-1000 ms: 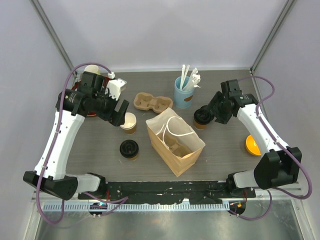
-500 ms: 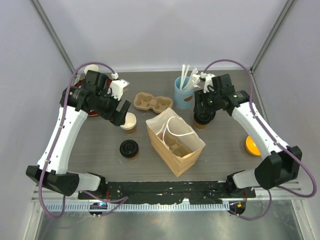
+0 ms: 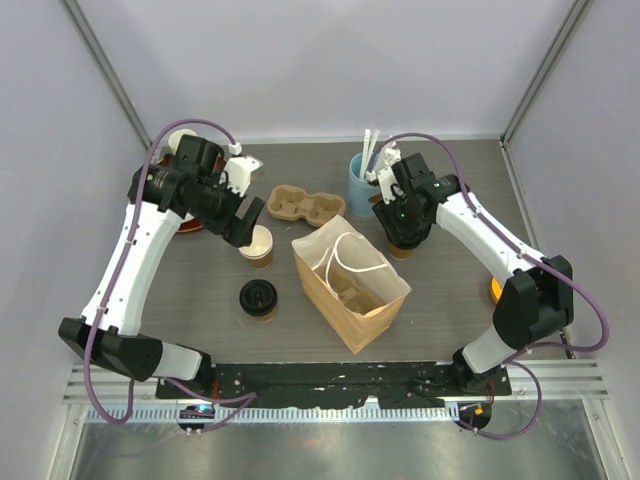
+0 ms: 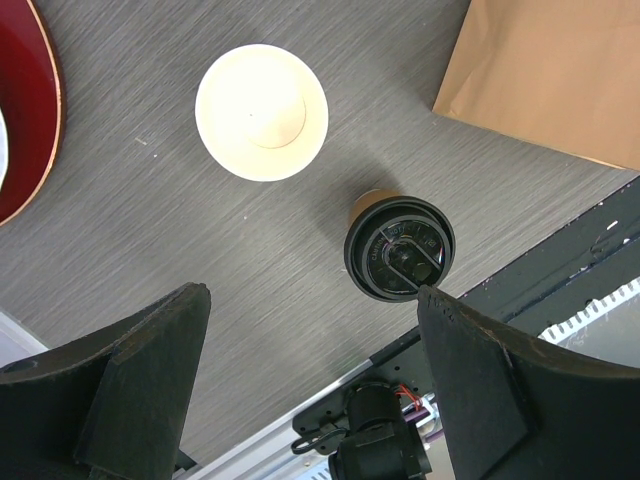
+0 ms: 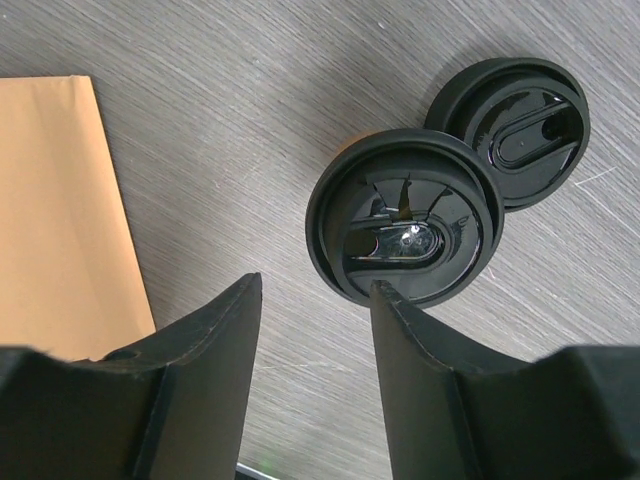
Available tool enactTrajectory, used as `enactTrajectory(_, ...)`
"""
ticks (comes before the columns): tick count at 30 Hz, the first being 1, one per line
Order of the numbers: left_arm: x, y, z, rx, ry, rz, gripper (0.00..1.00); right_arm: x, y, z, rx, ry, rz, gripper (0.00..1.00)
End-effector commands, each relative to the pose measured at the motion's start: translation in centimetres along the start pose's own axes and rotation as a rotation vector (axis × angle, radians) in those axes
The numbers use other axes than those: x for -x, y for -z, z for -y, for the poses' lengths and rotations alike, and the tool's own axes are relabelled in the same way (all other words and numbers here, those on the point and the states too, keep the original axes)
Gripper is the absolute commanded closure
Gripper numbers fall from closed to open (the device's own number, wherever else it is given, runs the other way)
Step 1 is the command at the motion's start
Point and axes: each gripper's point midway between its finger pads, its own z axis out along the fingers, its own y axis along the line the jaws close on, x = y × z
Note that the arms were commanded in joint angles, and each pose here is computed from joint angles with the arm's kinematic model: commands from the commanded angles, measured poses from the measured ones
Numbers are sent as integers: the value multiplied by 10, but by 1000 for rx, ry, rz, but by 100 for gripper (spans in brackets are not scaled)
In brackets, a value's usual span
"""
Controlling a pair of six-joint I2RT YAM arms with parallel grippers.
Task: Pack the takeout coffee
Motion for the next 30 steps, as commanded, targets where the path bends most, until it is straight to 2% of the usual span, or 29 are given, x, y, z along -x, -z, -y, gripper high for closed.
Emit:
enactTrajectory(1, -17, 12, 6, -12, 5, -53, 11, 18, 1, 1, 0, 64, 25, 48)
enactTrajectory(6, -24, 12, 8, -14, 9, -60, 11, 19, -4, 2, -19, 89, 3, 57)
enactTrajectory(14, -24, 15, 11, -23, 11, -48, 11, 9, -8, 9, -59, 117, -31, 59)
enactTrajectory(19, -24, 16, 13, -33, 15, -48, 11, 10, -11, 11, -62, 134, -28, 65)
enactTrajectory(30, -29, 14, 14, -39, 15, -64, 11, 4, -24, 6, -30, 140, -43, 66)
